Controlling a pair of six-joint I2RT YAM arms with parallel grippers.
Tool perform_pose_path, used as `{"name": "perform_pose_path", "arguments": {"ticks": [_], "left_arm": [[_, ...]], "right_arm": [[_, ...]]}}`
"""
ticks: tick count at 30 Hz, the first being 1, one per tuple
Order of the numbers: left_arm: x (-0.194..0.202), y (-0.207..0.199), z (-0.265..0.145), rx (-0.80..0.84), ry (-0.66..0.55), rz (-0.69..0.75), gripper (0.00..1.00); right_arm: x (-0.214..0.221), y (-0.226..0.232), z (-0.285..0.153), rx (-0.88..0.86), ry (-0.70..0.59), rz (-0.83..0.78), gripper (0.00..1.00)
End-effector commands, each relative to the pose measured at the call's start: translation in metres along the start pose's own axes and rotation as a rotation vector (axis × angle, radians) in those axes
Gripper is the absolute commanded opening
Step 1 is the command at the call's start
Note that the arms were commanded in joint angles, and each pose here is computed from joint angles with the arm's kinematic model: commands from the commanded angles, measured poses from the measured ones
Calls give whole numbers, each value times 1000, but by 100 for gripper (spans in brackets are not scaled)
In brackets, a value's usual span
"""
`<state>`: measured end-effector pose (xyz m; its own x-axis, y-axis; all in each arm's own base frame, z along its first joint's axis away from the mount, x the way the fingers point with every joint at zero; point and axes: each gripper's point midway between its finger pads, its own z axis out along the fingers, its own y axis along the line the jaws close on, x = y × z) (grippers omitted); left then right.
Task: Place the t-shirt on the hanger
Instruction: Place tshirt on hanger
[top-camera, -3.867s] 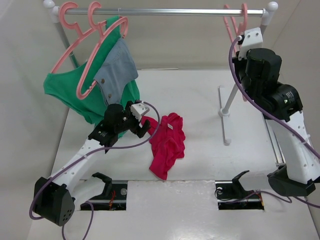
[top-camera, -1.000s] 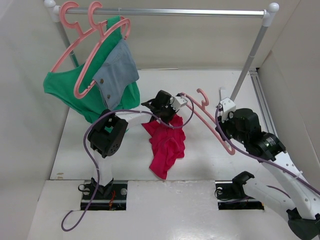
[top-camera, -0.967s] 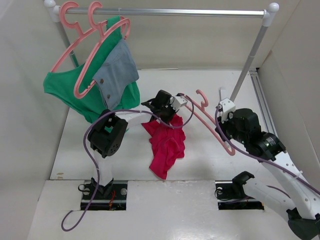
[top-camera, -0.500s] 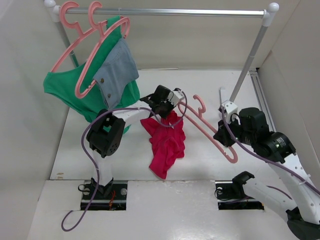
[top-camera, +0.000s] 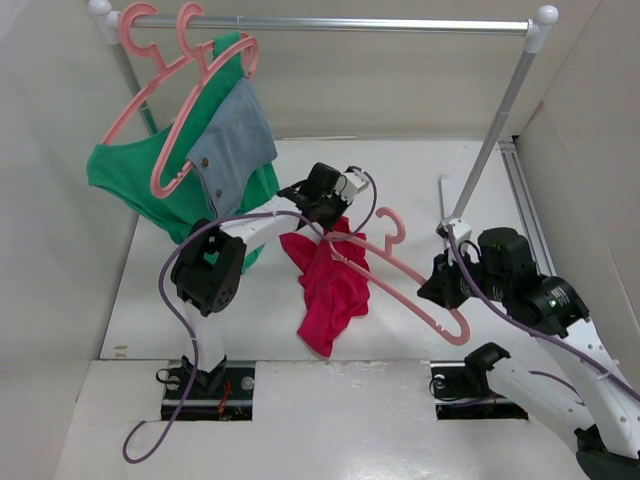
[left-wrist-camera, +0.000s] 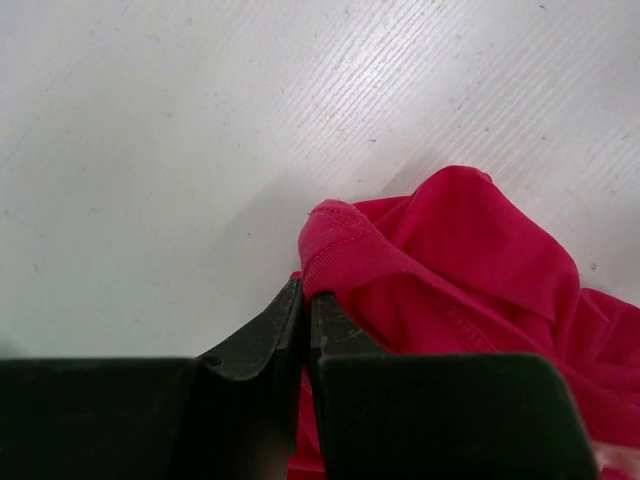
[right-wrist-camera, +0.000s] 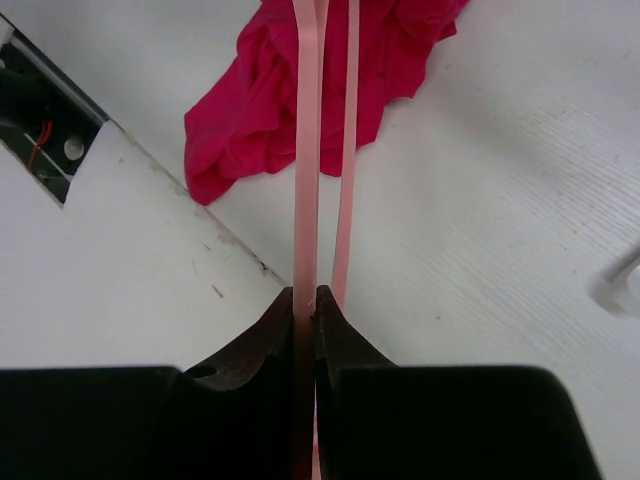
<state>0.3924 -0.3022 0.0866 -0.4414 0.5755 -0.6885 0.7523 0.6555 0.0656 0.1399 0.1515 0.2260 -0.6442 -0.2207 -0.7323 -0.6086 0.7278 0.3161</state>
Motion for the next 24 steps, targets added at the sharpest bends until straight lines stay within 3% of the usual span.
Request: {"name": "perform_pose_path", "arguments": {"ticks": [1,10,19,24], "left_arm": [[-47,3,-30,4,-117,-14,0],[-76,-2,-72,35,-145,-39,0],[-64,8,-78,-24,-110,27,0],[-109,-20,-101,98,-215,0,0]], "right_arm": [[-15,17,2,-90,-91,2,0],[-17,-9,20,36,-91,78,0],[-29,-24,-5,172,-106,74,0],[-46,-25,11,153,-192,84,0]]}}
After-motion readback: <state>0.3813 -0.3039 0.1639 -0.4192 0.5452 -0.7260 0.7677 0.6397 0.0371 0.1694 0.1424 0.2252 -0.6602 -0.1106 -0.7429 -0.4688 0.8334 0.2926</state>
